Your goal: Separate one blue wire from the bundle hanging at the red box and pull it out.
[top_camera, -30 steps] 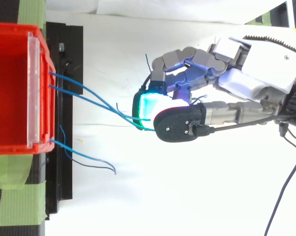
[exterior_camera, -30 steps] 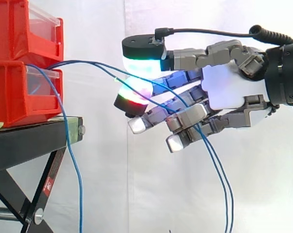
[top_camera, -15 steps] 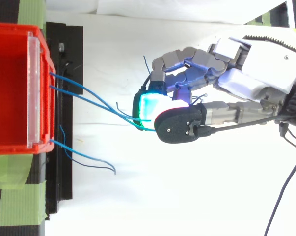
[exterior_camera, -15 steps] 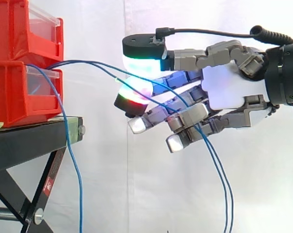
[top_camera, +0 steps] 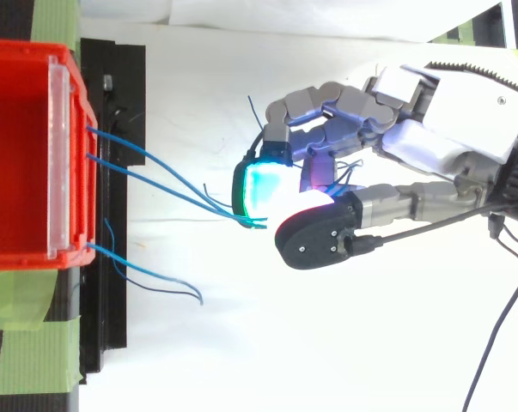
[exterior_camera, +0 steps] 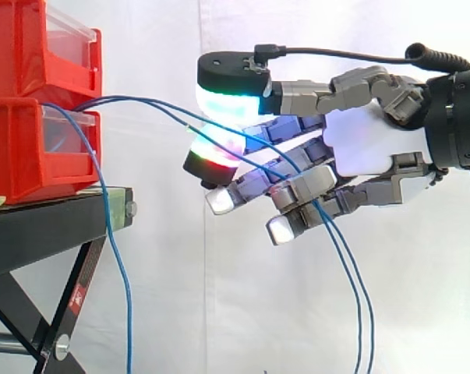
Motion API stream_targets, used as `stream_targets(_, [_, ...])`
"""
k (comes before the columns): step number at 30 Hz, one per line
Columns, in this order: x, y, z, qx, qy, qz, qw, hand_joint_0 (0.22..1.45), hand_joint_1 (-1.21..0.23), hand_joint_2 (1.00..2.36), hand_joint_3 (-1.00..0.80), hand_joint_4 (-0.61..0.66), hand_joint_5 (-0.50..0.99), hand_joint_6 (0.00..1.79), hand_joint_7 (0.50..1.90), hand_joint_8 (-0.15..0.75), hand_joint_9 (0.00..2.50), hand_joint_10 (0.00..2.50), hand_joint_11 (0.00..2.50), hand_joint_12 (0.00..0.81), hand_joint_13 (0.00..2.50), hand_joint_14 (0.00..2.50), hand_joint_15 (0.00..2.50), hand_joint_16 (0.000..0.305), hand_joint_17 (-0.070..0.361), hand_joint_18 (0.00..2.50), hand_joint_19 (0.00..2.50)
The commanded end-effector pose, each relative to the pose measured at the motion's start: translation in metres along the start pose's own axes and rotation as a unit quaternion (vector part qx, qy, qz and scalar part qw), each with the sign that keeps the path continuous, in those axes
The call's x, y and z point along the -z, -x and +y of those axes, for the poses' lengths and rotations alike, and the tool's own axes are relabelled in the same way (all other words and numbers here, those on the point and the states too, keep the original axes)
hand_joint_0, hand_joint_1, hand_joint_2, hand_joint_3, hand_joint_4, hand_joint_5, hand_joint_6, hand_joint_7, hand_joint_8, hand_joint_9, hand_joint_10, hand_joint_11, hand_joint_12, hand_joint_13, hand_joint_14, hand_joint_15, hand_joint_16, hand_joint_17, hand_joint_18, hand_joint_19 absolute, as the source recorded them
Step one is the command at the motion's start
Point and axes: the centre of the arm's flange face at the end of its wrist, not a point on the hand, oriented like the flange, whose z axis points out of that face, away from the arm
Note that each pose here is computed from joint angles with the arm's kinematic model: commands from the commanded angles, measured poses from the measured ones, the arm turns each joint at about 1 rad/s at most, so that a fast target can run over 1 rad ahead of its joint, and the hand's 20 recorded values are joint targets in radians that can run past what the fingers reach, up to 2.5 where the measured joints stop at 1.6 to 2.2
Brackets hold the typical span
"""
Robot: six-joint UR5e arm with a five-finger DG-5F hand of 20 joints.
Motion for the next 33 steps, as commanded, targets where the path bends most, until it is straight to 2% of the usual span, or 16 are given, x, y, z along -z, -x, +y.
stream_targets(1, [0.0000, 0.0000, -0.0001, 0.001, 0.000, 0.000, 1.0000, 0.50, -0.74, 1.00, -0.47, 0.20, -0.18, 0.75, 1.14, 0.328, 0.81, 0.02, 1.04, 0.356, 0.72, 1.31, 1.57, 0.052, 0.117, 0.57, 1.19])
stream_targets(15, [0.0004, 0.0004, 0.0005, 0.000, -0.001, 0.000, 1.0000, 0.55, -0.80, 1.01, -0.40, 0.19, -0.18, 0.77, 1.14, 0.313, 0.80, 0.02, 1.04, 0.332, 0.74, 1.17, 1.65, 0.048, 0.109, 0.58, 1.19])
stream_targets(24, [0.0007, 0.0006, 0.0002, 0.001, -0.002, 0.000, 1.0000, 0.60, -0.77, 1.02, -0.26, 0.20, -0.18, 0.80, 1.13, 0.310, 0.83, 0.02, 1.05, 0.323, 0.78, 1.11, 1.70, 0.046, 0.104, 0.60, 1.18])
stream_targets(33, [0.0005, 0.0003, -0.0006, 0.002, -0.002, 0.000, 1.0000, 0.58, -0.74, 1.02, -0.10, 0.13, -0.17, 0.84, 1.15, 0.308, 0.85, 0.02, 1.07, 0.327, 0.78, 1.11, 1.69, 0.046, 0.103, 0.60, 1.16])
